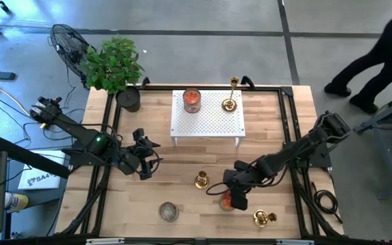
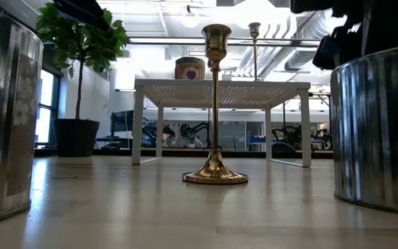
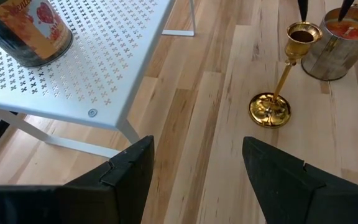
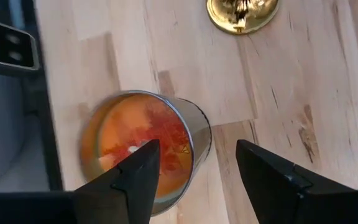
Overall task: Pick & Place candle stick holders
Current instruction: Put the orange scented candle on the shelf
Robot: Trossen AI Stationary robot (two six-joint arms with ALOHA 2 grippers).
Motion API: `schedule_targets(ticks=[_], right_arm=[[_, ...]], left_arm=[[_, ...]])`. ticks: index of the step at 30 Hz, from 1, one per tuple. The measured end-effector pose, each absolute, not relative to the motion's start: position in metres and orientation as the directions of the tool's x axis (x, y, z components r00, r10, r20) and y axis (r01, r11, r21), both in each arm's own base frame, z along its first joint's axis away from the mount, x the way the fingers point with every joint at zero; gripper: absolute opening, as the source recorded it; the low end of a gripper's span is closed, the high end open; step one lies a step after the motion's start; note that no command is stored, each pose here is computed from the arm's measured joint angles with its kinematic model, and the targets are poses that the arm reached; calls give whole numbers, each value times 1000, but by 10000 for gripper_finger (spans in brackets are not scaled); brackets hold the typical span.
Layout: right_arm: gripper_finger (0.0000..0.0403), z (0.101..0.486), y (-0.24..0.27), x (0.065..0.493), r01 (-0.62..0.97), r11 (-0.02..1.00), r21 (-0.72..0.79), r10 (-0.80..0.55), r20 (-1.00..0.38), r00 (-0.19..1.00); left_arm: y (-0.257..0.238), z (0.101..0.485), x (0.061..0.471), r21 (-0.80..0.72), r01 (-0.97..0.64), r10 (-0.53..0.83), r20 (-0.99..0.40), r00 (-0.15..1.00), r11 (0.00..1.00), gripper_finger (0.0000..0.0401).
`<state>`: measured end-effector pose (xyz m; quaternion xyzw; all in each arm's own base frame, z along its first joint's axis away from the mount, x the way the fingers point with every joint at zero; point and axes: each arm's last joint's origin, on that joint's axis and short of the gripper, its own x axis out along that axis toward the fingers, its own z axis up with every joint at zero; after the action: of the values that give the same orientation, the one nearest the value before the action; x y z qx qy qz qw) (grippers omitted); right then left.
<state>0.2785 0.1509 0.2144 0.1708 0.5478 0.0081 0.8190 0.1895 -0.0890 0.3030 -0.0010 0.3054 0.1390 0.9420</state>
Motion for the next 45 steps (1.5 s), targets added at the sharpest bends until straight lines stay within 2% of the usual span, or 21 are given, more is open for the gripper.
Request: schedule_targets(ticks=[5, 31, 38, 45], right_arm=[[206, 202, 153, 282, 170, 946, 275, 201, -913, 355], [201, 203, 150, 283, 163, 957, 241, 165, -912, 377], [149, 203, 145, 286, 161, 958, 238, 163, -912, 378], [49, 203, 145, 286, 128, 965, 230, 168, -911, 376]], left_arm=[[-89, 303, 189, 82, -263, 262, -576, 775, 961, 239], [-89, 303, 190, 77, -266, 261, -575, 775, 961, 239], [-89, 303, 189, 68, -272, 261, -575, 775, 960, 239], [-90, 303, 189, 53, -256, 237, -587, 774, 965, 239]])
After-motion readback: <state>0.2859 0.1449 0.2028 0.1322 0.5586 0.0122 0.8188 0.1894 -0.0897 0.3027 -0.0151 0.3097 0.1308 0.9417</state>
